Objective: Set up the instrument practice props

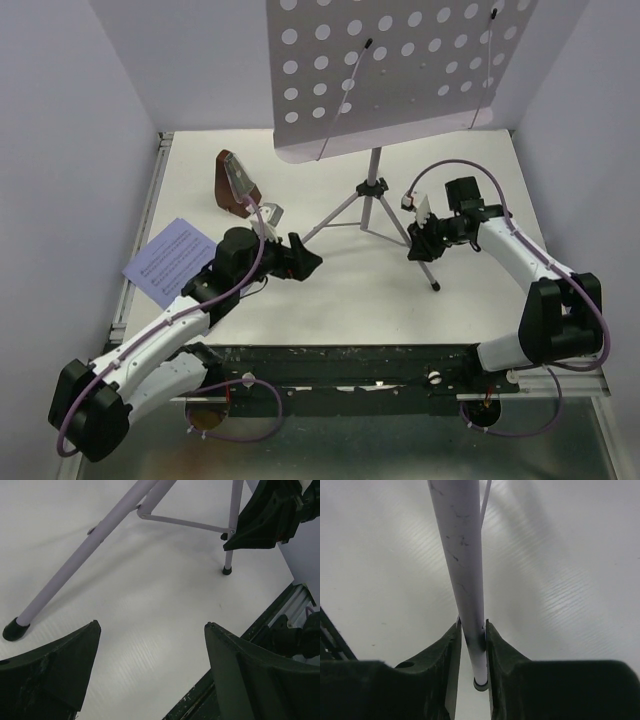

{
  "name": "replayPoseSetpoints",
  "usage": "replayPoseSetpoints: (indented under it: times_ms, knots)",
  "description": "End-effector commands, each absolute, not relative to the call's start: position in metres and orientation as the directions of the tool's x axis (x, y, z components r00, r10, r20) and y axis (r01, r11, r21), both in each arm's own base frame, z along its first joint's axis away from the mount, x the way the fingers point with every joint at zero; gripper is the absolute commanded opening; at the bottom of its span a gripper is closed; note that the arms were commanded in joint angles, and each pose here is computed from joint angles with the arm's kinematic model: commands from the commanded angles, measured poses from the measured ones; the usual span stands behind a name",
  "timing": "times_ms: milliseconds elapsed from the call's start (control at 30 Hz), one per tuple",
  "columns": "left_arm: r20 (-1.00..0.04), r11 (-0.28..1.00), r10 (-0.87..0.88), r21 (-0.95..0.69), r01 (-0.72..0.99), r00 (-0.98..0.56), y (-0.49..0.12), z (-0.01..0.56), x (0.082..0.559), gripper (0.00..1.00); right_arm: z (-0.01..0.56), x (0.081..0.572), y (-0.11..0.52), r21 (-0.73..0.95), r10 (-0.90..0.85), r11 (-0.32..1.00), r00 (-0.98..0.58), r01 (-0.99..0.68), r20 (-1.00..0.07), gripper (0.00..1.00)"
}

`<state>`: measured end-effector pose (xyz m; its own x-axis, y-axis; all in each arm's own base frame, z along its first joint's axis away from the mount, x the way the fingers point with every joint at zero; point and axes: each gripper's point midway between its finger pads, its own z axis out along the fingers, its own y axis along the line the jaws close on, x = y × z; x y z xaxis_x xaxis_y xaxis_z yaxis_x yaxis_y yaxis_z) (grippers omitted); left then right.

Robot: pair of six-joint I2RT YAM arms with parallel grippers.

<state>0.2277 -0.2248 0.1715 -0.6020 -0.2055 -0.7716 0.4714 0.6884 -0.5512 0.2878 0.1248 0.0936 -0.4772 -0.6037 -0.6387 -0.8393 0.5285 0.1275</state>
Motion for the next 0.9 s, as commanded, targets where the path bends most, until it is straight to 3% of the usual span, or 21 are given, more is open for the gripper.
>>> replayPoseSetpoints:
  times_ms: [0,233,567,767,867]
  knots:
    - [-0.809,0.703,-0.081,-0.46,0.542,-0.582,-0.235,0.178,0.238,0.92,0.095,0.221,0.143,0.397,-0.549,0.47,-0.613,-0.788,-0.568,0.38]
    - [-0.764,0.722,-0.093,-0.493,0.485,-0.638,-0.242,0.151,0.249,0.81,0.131,0.231,0.141,0.229,-0.565,0.417,-0.448,-0.88,-0.693,0.72]
    - [-0.883,0.695,0.113,-0.257,0.671,-0.455,-0.234,0.179,0.249,0.85,0.209,0.281,0.15,0.215,-0.342,0.368,-0.346,-0.905,-0.874,0.76]
    - [-0.922,0.722,0.092,-0.198,0.663,-0.376,-0.216,0.202,0.241,0.89,0.228,0.31,0.168,0.376,-0.125,0.356,-0.443,-0.855,-0.888,0.76]
    - [-0.932,0.738,0.004,-0.241,0.631,-0.361,-0.207,0.208,0.234,0.99,0.24,0.322,0.173,0.454,-0.057,0.322,-0.496,-0.831,-0.866,0.76]
